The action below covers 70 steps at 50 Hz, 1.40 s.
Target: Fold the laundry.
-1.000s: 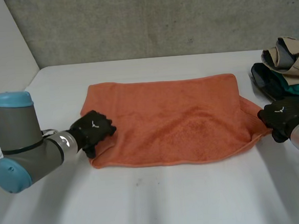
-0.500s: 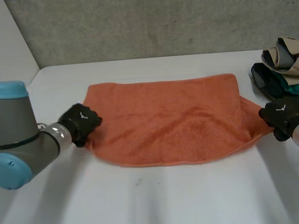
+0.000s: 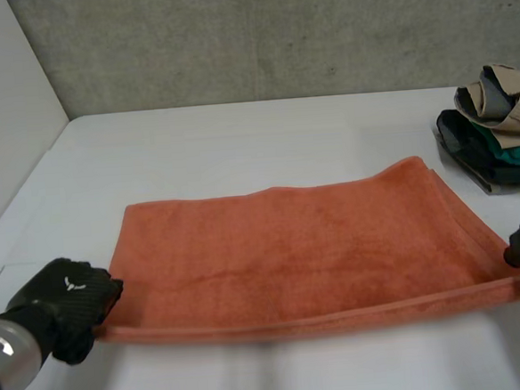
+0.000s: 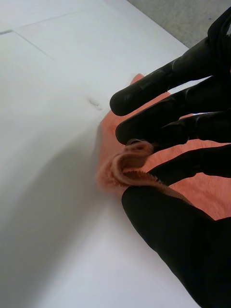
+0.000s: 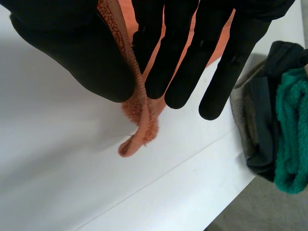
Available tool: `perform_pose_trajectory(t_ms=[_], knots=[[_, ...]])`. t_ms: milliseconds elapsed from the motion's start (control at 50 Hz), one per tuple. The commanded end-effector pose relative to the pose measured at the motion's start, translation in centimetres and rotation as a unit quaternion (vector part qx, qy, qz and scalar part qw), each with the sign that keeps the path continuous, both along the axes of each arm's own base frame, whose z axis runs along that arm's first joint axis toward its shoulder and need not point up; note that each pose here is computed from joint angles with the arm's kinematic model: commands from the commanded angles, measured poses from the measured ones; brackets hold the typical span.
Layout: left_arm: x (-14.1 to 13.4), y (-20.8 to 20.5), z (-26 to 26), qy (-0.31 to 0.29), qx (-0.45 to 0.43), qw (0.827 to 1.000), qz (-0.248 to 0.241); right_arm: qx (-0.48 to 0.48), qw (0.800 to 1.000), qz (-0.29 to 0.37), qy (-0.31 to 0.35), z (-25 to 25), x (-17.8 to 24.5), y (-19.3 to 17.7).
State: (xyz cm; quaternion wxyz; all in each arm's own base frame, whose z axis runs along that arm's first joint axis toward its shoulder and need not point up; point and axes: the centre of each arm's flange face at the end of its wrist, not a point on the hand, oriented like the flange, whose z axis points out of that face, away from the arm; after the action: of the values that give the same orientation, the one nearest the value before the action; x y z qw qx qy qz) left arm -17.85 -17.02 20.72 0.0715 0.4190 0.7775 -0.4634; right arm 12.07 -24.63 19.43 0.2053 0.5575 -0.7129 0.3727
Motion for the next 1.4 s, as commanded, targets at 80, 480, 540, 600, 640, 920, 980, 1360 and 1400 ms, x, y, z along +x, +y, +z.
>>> perform_pose_trajectory(t_ms=[80, 480, 540, 600, 640, 920, 980, 1360, 1400], knots=[[-2.3, -11.4, -2.0, 0.014, -0.100, 0.995, 0.010, -0.131, 0.991, -0.026, 0.021, -1.4, 2.9, -6.7], [-4.9, -21.9, 16.9, 0.226, -0.545, 0.806, 0.043, -0.623, 0.744, 0.039, -0.240, 18.9, 10.9, -14.0], [-4.2, -22.0, 13.8, 0.235, -0.489, 0.838, 0.054, -0.574, 0.783, 0.037, -0.236, 16.3, 11.1, -14.0], [-3.5, -22.1, 11.2, 0.233, -0.451, 0.859, 0.066, -0.536, 0.812, 0.034, -0.230, 14.1, 11.1, -14.1], [-3.2, -21.8, 8.2, 0.224, -0.412, 0.880, 0.075, -0.494, 0.840, 0.031, -0.222, 11.5, 11.2, -14.2], [-3.7, -17.7, -4.9, 0.178, -0.239, 0.953, 0.052, -0.208, 0.956, 0.002, -0.206, -3.8, 10.7, -12.7], [-3.1, -15.8, -5.3, 0.157, -0.216, 0.962, 0.053, -0.180, 0.963, -0.003, -0.203, -4.2, 10.5, -11.6], [0.7, -0.5, -3.6, -0.081, 0.070, 0.994, -0.015, 0.000, 1.000, -0.027, 0.011, -1.2, 2.8, -1.4], [0.5, -1.6, -3.7, -0.079, 0.049, 0.996, -0.014, -0.009, 0.999, -0.031, 0.010, -1.5, 2.8, -1.8]])
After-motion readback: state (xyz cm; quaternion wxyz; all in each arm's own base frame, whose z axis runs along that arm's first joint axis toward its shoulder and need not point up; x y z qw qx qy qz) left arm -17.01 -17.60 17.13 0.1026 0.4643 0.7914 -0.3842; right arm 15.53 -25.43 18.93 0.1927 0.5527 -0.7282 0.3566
